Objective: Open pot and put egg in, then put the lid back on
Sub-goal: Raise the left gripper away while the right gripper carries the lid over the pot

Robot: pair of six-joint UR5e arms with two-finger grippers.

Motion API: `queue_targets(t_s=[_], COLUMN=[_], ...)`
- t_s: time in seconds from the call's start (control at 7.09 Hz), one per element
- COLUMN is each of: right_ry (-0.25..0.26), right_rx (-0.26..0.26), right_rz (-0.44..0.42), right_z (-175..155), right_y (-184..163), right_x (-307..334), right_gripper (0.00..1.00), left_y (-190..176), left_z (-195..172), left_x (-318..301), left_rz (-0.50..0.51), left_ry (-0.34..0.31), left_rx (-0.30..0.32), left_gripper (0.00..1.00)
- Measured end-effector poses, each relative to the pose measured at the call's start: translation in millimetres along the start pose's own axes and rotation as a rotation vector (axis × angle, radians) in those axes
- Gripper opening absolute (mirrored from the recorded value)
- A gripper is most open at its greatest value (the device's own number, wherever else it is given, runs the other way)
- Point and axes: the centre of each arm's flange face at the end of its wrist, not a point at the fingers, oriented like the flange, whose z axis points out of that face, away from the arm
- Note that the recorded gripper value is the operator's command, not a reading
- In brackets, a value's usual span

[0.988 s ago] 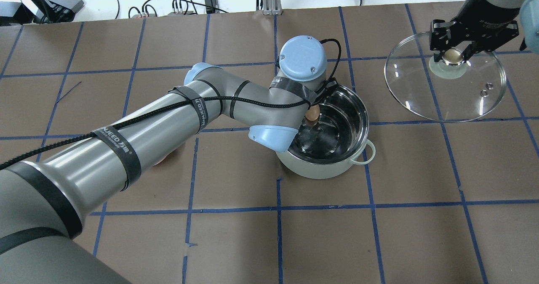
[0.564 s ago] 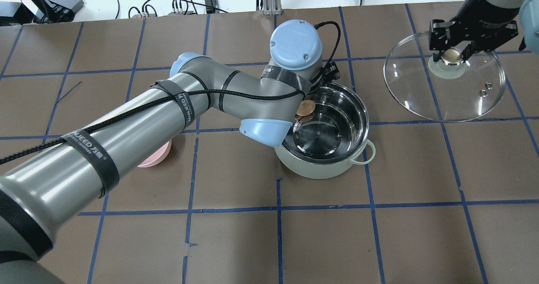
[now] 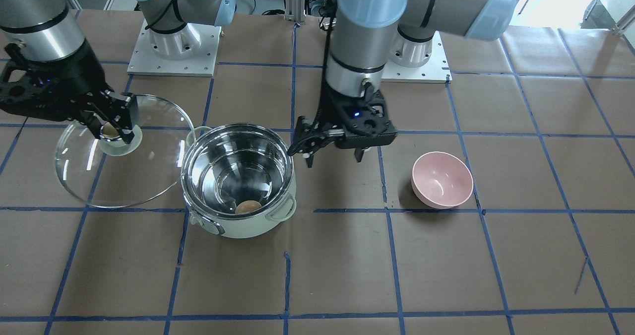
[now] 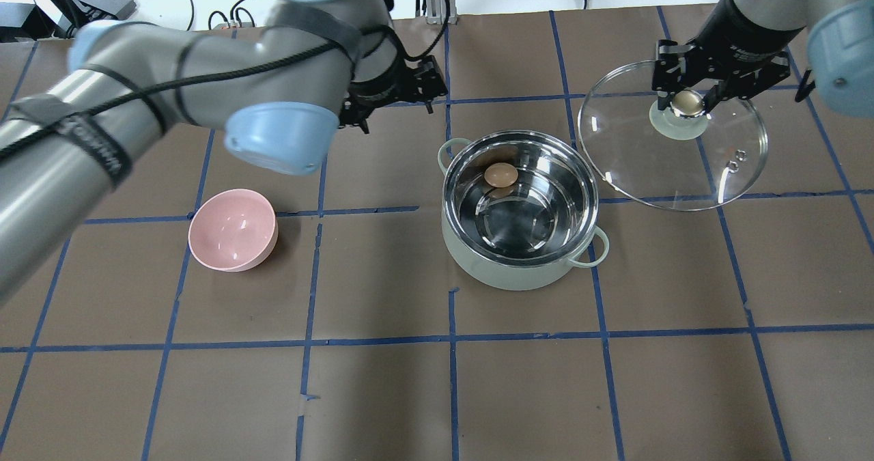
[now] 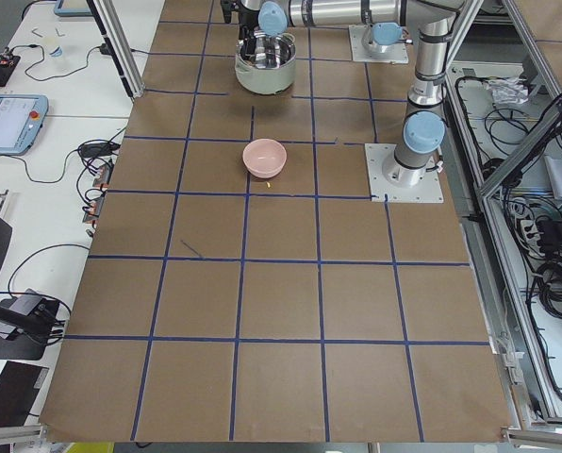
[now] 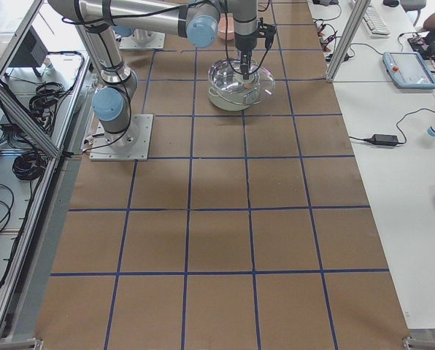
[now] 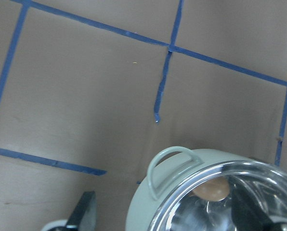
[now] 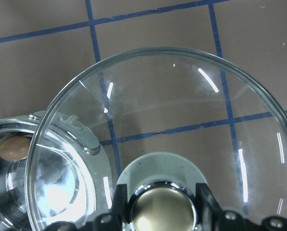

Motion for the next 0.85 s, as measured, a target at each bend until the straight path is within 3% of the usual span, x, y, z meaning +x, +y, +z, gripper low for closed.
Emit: queue_targets(t_s=[0.42, 0.85], right_ry=[-0.024, -0.048], right_rx=[-0.017, 0.000], right_rz=[0.105, 0.105], right_z=[18, 57], right_y=[39, 59], right_x=[-96, -138], right_gripper=[0.29, 0.29], left_y=[12, 21], left_z=[-82, -91], left_x=[-113, -139], left_rz=[0.130, 0.196], left_ry=[-0.060, -0.114], left_rx=[-0.130, -0.196], left_gripper=[1.00, 1.00])
